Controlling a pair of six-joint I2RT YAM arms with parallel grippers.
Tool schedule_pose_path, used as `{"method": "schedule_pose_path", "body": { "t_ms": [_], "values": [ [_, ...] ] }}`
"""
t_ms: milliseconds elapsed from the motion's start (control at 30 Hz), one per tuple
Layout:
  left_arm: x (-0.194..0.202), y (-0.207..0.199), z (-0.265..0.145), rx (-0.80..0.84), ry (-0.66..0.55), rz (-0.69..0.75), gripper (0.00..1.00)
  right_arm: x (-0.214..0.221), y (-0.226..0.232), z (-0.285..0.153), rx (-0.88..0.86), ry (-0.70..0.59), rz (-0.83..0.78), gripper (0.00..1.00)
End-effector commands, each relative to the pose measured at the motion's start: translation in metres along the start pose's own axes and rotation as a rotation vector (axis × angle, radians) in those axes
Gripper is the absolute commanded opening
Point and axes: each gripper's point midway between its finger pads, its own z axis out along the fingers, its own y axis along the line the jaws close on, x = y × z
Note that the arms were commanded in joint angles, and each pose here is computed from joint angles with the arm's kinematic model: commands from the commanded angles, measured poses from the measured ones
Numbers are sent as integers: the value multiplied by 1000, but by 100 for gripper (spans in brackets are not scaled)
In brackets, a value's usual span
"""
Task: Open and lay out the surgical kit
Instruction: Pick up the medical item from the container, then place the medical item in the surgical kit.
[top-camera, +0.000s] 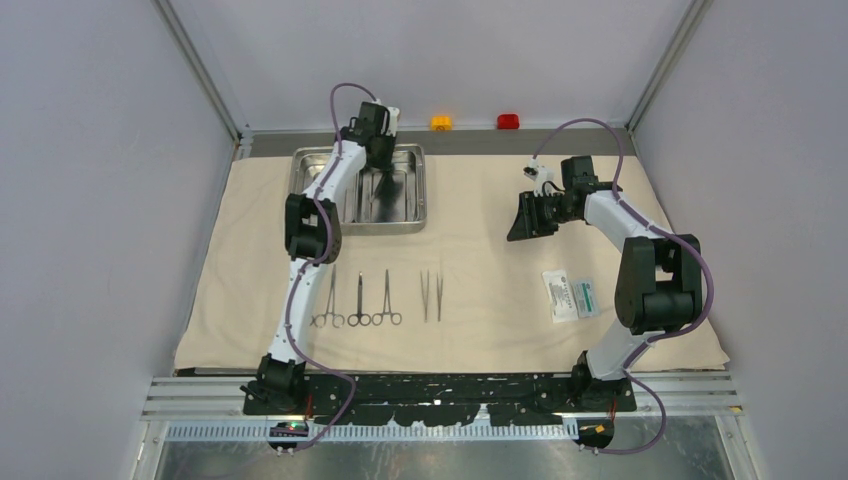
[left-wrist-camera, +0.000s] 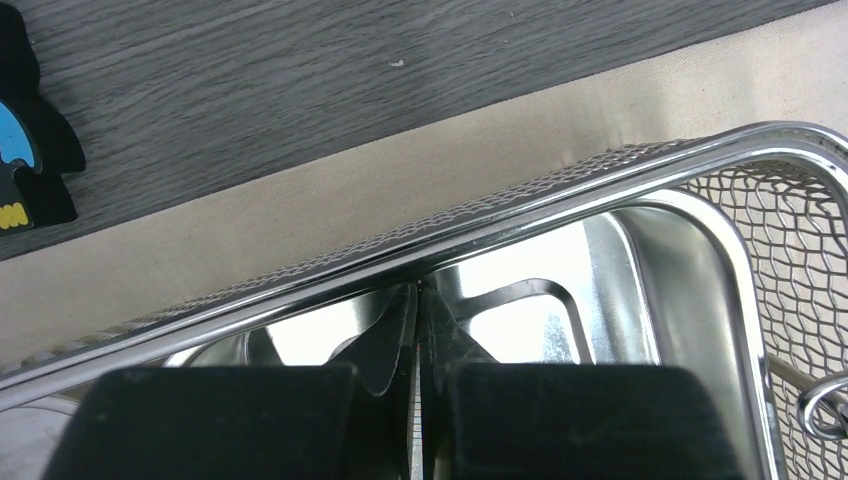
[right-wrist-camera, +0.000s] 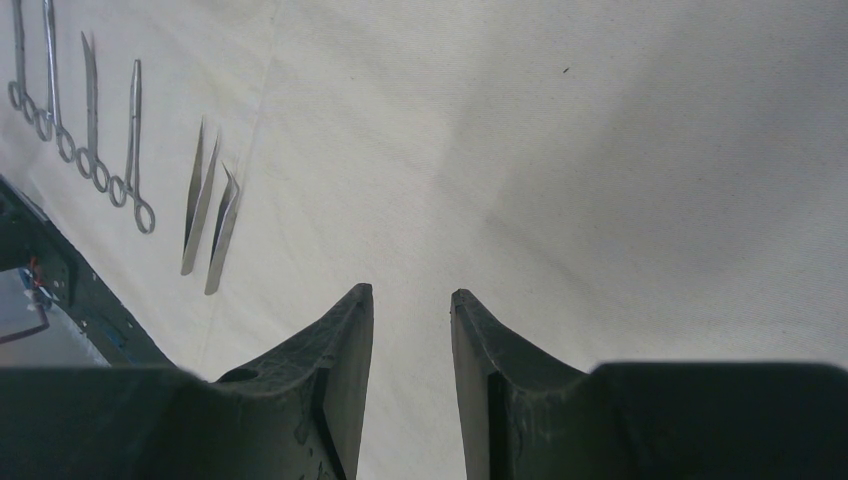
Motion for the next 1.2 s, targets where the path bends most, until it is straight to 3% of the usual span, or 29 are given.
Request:
{"method": "schedule_pose_path", "body": {
  "t_ms": [0, 467, 867, 1167],
  "values": [
    [17, -5, 7, 20, 58, -11, 0, -23, 9, -11, -16, -69, -42, 40],
    [-77, -15, -78, -1, -200, -37, 0, -28, 14, -19, -10, -97, -68, 40],
    [-92, -26, -132, -91, -245, -106, 0, -30, 16, -23, -10, -112, -79, 40],
    [-70, -95, -179, -93, -257, -228, 0, -36, 18, -32, 18, -143, -90, 40]
  ]
}}
